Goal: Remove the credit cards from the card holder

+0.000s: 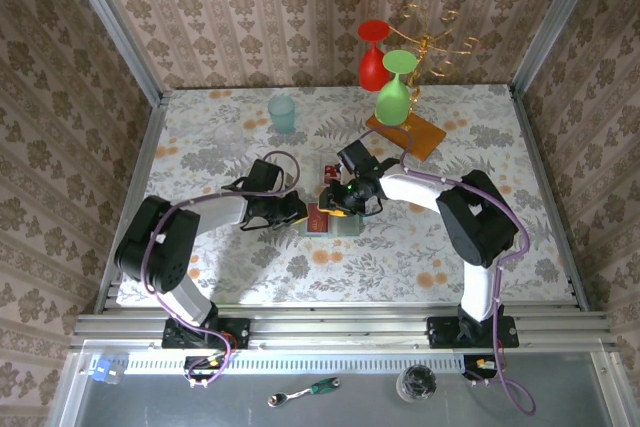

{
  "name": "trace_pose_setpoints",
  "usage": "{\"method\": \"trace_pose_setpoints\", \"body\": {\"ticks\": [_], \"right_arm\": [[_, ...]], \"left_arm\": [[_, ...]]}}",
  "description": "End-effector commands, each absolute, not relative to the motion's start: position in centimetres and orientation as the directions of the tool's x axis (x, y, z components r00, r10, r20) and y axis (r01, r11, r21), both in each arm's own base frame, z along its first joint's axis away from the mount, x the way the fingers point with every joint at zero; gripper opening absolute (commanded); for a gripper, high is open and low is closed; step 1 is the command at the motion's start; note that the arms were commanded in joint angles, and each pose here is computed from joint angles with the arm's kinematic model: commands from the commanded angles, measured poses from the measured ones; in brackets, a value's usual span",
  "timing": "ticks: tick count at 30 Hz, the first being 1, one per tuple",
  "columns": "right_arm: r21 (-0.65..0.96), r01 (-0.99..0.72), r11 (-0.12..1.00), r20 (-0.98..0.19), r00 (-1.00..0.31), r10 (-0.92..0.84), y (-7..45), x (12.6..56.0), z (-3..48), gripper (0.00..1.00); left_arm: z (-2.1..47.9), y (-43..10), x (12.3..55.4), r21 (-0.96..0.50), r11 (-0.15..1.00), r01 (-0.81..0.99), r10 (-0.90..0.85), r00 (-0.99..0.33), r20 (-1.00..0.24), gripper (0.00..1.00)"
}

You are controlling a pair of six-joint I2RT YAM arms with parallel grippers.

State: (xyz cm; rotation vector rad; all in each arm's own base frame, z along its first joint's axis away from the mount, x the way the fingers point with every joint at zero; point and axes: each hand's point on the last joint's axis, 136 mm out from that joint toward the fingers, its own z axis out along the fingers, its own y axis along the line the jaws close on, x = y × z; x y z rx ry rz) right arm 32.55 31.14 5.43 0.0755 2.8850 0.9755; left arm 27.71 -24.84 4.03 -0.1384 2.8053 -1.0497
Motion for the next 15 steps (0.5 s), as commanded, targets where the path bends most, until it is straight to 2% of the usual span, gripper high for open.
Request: {"method": "trace_pose_setpoints", "body": {"ticks": [1, 15], "right_arm": [[0.621, 0.02, 0.783, -0.05, -0.997, 0.066, 32.0, 32.5, 5.3, 0.34], [0.632, 0.022, 0.774, -0.031, -0.998, 0.054, 32.7, 32.4, 4.6, 0.33]], "left_arm": [[3.4, -24.4, 27.8, -0.634, 0.773, -0.027, -0.119, -0.988, -0.102, 0.1], [2.2, -23.8, 27.3, -0.616, 0.786, -0.051, -0.122, -0.99, -0.074, 0.1]]}}
